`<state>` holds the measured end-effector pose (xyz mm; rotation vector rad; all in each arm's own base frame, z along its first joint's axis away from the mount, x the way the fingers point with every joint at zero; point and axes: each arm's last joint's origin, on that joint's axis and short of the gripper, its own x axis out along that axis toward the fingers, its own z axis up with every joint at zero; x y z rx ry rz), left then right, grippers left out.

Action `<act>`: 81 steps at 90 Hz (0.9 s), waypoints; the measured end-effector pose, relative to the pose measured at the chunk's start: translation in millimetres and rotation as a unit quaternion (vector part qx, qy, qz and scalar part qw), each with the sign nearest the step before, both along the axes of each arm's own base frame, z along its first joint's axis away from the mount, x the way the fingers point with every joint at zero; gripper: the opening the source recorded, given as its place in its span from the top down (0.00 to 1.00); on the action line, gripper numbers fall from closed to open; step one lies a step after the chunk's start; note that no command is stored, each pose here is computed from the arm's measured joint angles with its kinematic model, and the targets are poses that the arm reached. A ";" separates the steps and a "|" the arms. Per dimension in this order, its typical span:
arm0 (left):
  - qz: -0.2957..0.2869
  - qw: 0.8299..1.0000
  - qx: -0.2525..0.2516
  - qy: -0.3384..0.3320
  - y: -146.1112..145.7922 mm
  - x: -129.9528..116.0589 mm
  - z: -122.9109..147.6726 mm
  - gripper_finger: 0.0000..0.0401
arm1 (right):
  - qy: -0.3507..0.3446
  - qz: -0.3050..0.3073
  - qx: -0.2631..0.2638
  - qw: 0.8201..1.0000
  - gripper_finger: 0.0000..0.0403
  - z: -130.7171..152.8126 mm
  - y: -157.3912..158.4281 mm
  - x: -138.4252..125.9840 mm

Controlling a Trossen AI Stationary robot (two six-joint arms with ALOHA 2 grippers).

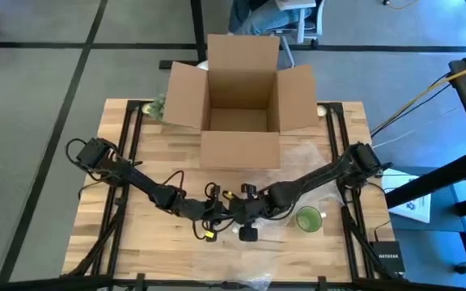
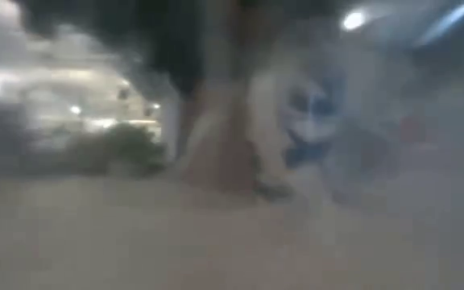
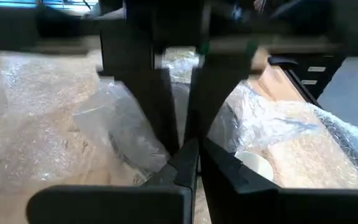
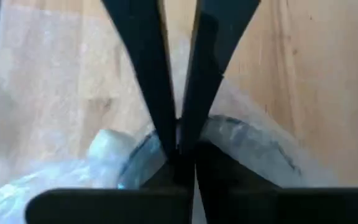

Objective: Wrap mug
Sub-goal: Wrap the white mug with bubble wrap

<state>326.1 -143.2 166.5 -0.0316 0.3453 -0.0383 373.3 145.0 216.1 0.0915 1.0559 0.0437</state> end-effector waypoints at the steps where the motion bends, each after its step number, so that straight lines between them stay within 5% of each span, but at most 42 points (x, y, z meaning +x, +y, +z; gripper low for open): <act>1: 0.000 1.000 0.000 0.000 0.1 0.0 0.0 1.00 | 0.002 0.000 0.000 1.000 1.00 1.7 0.1 0.1; 17: 0.000 1.000 -0.001 0.000 0.0 -0.1 0.3 1.00 | 0.021 0.006 -0.011 1.000 1.00 33.9 0.7 0.8; 29: 0.001 1.000 -0.001 0.000 0.1 -0.1 0.2 1.00 | 0.027 0.015 0.029 0.999 1.00 42.9 3.1 0.8; 62: 0.004 1.000 0.000 -0.005 0.6 0.6 1.5 1.00 | 0.089 -0.003 0.028 0.996 1.00 -28.8 -6.0 -2.7; 81: 0.002 1.000 0.001 -0.005 0.3 0.4 1.6 1.00 | 0.083 0.002 0.033 0.996 1.00 -30.4 -8.4 5.7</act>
